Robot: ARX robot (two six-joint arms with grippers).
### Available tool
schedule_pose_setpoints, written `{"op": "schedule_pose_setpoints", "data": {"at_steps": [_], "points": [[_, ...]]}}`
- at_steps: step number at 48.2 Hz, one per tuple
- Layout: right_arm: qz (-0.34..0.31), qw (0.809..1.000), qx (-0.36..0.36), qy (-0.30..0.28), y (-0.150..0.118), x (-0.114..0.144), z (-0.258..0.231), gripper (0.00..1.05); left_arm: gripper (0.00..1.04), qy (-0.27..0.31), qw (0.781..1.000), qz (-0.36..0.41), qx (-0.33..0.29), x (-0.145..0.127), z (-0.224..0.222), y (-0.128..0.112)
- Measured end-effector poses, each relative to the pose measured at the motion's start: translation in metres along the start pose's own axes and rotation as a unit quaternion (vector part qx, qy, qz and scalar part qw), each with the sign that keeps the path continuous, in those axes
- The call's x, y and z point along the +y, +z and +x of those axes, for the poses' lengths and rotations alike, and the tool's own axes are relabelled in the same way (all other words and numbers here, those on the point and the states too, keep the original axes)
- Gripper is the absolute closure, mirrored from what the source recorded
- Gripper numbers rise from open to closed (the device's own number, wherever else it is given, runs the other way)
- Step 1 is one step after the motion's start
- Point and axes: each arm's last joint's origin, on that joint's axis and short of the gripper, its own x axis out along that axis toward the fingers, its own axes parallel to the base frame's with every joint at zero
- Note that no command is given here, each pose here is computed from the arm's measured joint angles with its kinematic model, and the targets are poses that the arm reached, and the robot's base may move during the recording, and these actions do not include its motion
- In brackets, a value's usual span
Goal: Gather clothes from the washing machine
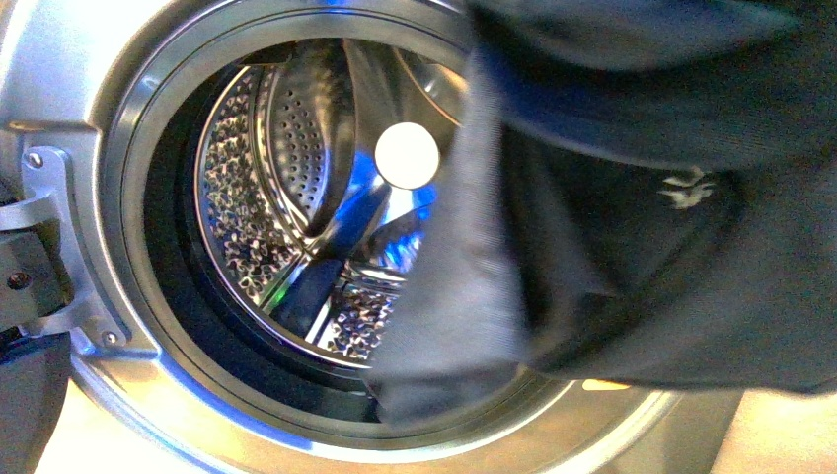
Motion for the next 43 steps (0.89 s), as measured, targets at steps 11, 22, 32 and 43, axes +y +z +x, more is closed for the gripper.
{"op": "schedule_pose_setpoints", "data": {"at_steps": [11,22,32,43], "points": [[-0.004,1.000,-0.004,-0.007,0.001,0.006,0.021,0.07,1.00,0.000,1.000,0.000,0.000,0.000,0.000,0.000],[-0.014,0.999,-0.016,-0.048,0.005,0.005,0.049,0.07,1.00,0.001,1.000,0.000,0.000,0.000,0.000,0.000],[-0.018,0.997,-0.017,-0.076,0.006,0.005,0.075,0.07,1.00,0.001,1.000,0.000,0.000,0.000,0.000,0.000],[-0.033,0.988,-0.021,-0.153,0.012,-0.004,0.096,0.07,1.00,0.001,1.000,0.000,0.000,0.000,0.000,0.000]]}}
